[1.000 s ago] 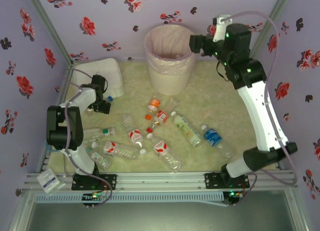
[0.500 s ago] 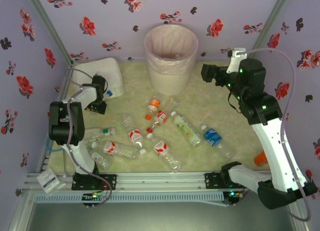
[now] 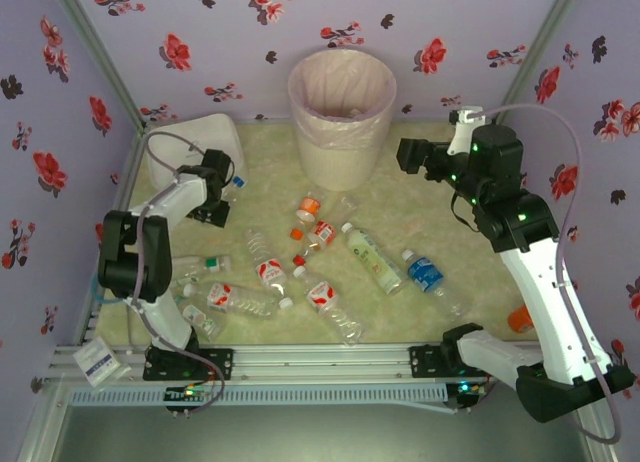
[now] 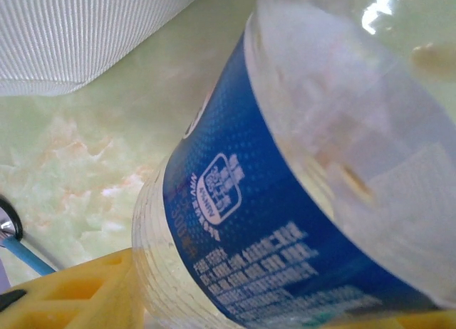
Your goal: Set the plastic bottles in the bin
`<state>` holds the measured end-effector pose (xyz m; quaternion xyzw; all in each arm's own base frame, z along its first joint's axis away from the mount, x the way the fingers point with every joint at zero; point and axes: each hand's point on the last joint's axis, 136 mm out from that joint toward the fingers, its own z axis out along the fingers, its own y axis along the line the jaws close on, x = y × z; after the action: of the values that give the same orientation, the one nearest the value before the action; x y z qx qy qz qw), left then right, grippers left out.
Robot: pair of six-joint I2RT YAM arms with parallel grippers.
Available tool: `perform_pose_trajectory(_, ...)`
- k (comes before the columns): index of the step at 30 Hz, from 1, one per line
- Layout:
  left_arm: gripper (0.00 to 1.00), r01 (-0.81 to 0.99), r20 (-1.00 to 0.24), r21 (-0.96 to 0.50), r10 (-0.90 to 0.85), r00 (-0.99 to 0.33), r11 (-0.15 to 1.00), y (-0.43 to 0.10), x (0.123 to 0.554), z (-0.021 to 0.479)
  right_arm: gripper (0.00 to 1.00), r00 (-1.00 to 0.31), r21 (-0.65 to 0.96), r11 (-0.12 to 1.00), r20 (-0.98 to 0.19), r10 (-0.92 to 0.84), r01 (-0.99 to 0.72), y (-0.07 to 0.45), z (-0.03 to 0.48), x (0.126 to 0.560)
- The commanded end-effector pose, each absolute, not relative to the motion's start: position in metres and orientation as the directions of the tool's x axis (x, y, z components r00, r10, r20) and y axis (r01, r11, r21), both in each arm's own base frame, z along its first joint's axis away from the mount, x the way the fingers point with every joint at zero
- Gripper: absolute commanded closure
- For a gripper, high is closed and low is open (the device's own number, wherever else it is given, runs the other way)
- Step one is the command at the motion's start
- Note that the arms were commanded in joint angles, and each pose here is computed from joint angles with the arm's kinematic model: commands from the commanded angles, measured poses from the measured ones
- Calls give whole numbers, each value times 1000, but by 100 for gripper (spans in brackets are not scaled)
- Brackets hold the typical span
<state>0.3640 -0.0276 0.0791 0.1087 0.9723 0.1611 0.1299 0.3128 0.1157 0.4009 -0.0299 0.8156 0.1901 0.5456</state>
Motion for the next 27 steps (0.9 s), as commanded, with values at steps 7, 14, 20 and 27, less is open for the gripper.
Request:
perform_pose_trajectory(7, 61, 285, -523, -9, 239, -818, 958, -144, 338, 177, 9, -500, 496, 752, -827, 257, -434, 172, 395, 312)
perform_pose_trajectory(14, 62, 519, -657, -230, 262, -707, 823, -244, 307, 228, 12, -532, 518, 654, -822, 203, -551, 233, 391, 305)
perform_pose_trajectory(20, 63, 634, -716, -327, 254, -650, 701, -297, 285, 258, 12, -554, 508, 646, -818, 155, -569, 261, 376, 313)
perform_pose_trajectory(27, 63, 661, -724, -336, 265, -637, 671, -311, 281, 261, 21, -581, 529, 630, -800, 149, -568, 273, 365, 321)
